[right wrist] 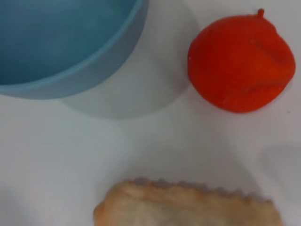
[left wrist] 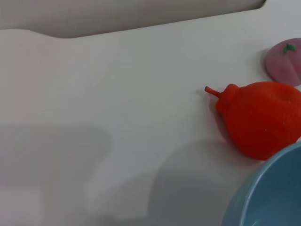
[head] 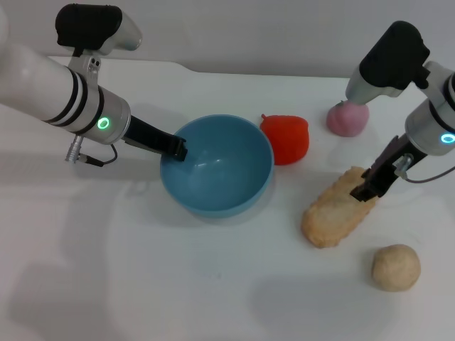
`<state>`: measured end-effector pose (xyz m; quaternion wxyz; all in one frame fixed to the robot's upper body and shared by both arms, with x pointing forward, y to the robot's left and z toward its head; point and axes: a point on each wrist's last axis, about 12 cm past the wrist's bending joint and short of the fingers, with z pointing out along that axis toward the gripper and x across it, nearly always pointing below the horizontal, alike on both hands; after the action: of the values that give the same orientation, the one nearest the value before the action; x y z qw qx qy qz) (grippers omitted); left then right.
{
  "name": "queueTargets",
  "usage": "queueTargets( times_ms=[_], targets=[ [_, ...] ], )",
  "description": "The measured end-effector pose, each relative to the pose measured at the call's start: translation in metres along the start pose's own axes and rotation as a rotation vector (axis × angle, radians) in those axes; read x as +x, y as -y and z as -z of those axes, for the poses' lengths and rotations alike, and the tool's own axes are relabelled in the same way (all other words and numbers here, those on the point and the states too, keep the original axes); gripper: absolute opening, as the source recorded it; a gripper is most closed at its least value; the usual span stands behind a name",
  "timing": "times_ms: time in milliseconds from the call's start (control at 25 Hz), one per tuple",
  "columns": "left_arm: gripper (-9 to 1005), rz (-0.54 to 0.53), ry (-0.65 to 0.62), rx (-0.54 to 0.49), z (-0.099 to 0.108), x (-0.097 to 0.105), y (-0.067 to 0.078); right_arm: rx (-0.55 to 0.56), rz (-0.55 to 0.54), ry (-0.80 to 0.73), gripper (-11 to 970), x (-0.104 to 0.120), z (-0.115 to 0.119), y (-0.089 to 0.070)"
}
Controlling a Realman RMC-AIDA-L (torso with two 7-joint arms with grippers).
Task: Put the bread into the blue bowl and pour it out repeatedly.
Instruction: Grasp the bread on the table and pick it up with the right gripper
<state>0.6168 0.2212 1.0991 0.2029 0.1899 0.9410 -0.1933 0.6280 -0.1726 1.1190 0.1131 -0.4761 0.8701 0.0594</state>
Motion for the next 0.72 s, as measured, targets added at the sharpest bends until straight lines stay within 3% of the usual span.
queueTargets(
  times_ms=[200,400,720],
  targets=[
    [-2,0.001,0.0,0.0,0.0,0.0,0.0,0.027,0.024,0.025,355,-0.004,-0.005,0.0],
    [-2,0.003,0.0,0.0,0.0,0.0,0.0,0.017,0.045,0.047,346,-0.006,-0.026,-0.011],
    [-1,-0.003,0.003,0.001,0.0,-0.003,0.002,-0.033,-0.016,0.026,331,0.005,-0.042,-0.017]
  ],
)
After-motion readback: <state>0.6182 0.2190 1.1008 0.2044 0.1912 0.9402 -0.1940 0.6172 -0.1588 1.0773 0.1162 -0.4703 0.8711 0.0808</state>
